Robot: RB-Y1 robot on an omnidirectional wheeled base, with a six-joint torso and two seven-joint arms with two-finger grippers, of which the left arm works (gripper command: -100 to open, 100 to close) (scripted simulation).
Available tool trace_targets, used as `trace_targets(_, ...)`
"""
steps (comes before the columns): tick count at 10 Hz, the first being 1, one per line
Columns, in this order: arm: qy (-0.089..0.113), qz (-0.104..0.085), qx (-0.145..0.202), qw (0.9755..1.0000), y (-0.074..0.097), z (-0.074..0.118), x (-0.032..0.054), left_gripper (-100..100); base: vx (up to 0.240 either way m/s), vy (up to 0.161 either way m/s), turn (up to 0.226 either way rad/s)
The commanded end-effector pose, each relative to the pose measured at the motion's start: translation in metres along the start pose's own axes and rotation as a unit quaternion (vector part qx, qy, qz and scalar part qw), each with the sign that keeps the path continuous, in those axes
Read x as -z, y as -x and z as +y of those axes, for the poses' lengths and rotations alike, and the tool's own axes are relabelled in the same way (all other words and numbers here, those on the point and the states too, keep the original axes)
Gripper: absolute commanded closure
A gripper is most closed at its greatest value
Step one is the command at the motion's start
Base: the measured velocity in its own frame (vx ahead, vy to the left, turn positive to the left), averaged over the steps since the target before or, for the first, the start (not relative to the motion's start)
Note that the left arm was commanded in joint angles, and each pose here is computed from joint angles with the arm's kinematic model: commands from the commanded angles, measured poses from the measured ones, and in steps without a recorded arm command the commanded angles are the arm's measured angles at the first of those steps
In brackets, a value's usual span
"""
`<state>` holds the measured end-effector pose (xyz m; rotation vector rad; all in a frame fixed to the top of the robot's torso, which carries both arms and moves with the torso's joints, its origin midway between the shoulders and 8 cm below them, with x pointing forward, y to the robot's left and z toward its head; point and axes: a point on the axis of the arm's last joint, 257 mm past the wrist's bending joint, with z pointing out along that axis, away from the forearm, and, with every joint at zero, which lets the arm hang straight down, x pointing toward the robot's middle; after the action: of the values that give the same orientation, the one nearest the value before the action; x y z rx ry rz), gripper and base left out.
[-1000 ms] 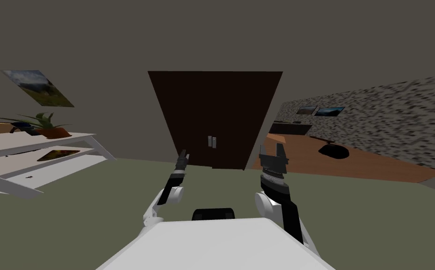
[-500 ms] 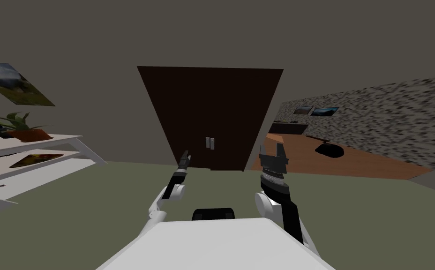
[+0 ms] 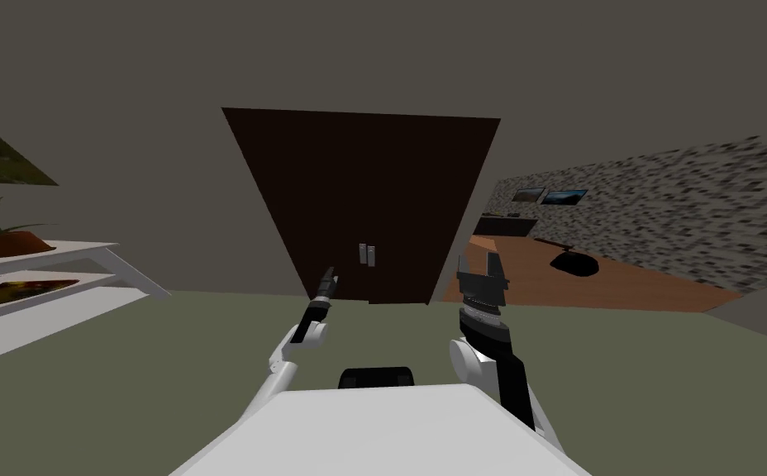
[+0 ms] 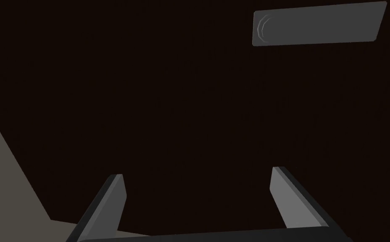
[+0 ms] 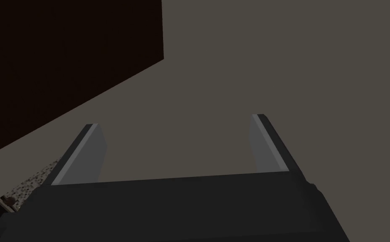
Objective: Pull the door open
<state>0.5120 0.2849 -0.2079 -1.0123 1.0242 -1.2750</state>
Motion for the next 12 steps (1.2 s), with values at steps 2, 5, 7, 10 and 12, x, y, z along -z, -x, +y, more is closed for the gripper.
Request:
trace_targets(2, 0.022, 0.001, 0.003, 0.9997, 0.001, 0.019, -0.0057, -100, 0.097, -0.026, -0.047)
trace_targets(5, 0.045, 0.001, 0.006, 0.999, 0.003, 0.038, -0.0111, -100, 0.109, -0.03, -0.041)
trace_targets(7, 0.06, 0.001, 0.007, 0.9982, 0.005, 0.05, -0.0143, -100, 0.104, -0.029, -0.043)
trace_targets(10, 0.079, 0.0, 0.009, 0.9968, 0.007, 0.065, -0.0182, -100, 0.101, -0.024, -0.035)
trace_targets(12, 0.09, 0.0, 0.011, 0.9959, 0.008, 0.074, -0.0204, -100, 0.112, -0.01, -0.033)
